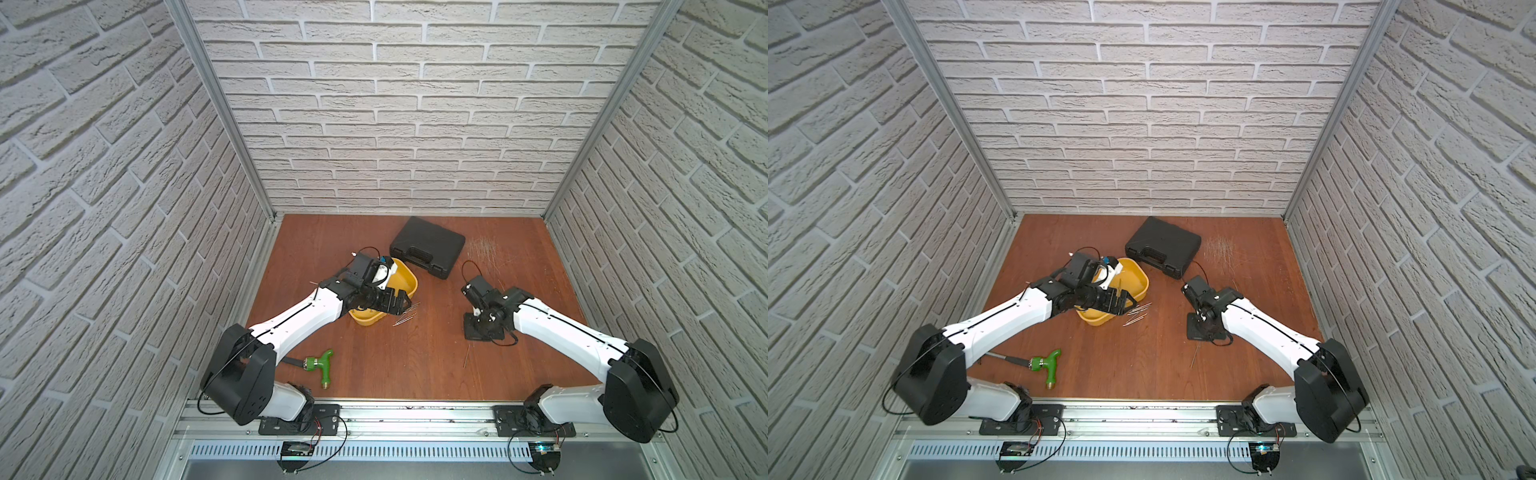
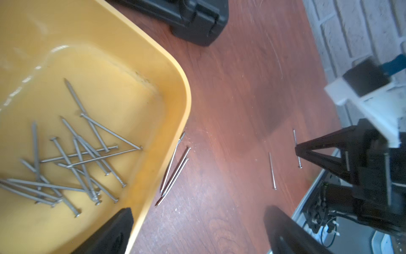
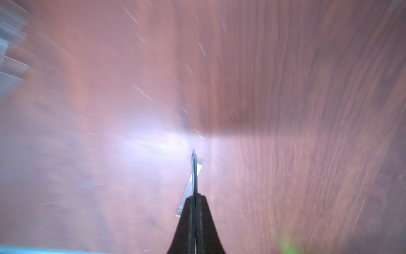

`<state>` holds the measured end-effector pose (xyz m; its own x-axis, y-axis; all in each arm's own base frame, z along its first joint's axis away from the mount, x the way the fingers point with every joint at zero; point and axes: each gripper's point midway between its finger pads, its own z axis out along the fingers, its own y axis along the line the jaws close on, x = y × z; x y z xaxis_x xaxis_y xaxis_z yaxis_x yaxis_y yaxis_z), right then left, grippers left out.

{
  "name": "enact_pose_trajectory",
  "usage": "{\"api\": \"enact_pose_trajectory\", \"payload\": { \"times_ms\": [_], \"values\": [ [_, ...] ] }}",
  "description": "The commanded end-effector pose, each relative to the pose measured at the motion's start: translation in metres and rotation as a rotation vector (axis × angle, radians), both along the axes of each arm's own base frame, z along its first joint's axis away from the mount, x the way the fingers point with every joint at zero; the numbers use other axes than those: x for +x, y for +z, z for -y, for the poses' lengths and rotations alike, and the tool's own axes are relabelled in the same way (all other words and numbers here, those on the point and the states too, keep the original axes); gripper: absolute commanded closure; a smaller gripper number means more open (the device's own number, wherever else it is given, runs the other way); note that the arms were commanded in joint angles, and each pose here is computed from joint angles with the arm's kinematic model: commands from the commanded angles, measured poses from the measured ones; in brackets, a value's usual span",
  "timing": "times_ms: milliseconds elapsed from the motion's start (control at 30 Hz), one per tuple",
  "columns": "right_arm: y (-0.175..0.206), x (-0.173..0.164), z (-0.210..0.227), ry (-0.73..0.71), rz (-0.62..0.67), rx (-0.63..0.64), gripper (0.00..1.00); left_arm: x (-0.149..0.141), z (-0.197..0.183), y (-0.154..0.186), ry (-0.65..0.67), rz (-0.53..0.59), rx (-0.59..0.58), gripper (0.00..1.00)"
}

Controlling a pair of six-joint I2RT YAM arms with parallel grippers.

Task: Put the nails on the desktop into the storage box
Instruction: Pick up the nail from the center of the board.

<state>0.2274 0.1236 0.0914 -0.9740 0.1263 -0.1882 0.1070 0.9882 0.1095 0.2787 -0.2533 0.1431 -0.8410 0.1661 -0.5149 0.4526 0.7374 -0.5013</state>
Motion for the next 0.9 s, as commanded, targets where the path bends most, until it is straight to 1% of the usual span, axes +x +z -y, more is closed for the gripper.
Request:
{"api": "enact_pose_trajectory", "payload": {
  "times_ms": [0, 133, 233, 333, 433, 533, 700, 867],
  "values": [
    [0.036, 0.022, -0.030, 0.056, 0.081, 0.161, 0.98, 0.009, 0.004, 0.038, 0.029, 0.048, -0.218, 0.02],
    [0.071, 0.053, -0.089, 0.120, 0.159, 0.451, 0.98, 0.013, 0.002, 0.063, 0.060, 0.087, -0.360, 0.02],
    [0.088, 0.066, -0.119, 0.190, 0.203, 0.575, 0.98, 0.021, -0.006, 0.073, 0.121, 0.086, -0.438, 0.03],
    [0.099, 0.070, -0.141, 0.278, 0.227, 0.620, 0.98, 0.029, -0.013, 0.083, 0.163, 0.073, -0.518, 0.04],
    [0.108, 0.072, -0.155, 0.321, 0.245, 0.652, 0.98, 0.032, -0.009, 0.089, 0.150, 0.047, -0.558, 0.06],
    [0.115, 0.075, -0.168, 0.338, 0.252, 0.693, 0.98, 0.033, -0.002, 0.089, 0.121, 0.029, -0.567, 0.09],
    [0.120, 0.079, -0.183, 0.365, 0.244, 0.717, 0.98, 0.031, 0.006, 0.082, 0.086, -0.004, -0.568, 0.15],
    [0.122, 0.075, -0.197, 0.397, 0.226, 0.738, 0.98, 0.030, 0.006, 0.079, 0.086, -0.008, -0.558, 0.19]
  ]
}}
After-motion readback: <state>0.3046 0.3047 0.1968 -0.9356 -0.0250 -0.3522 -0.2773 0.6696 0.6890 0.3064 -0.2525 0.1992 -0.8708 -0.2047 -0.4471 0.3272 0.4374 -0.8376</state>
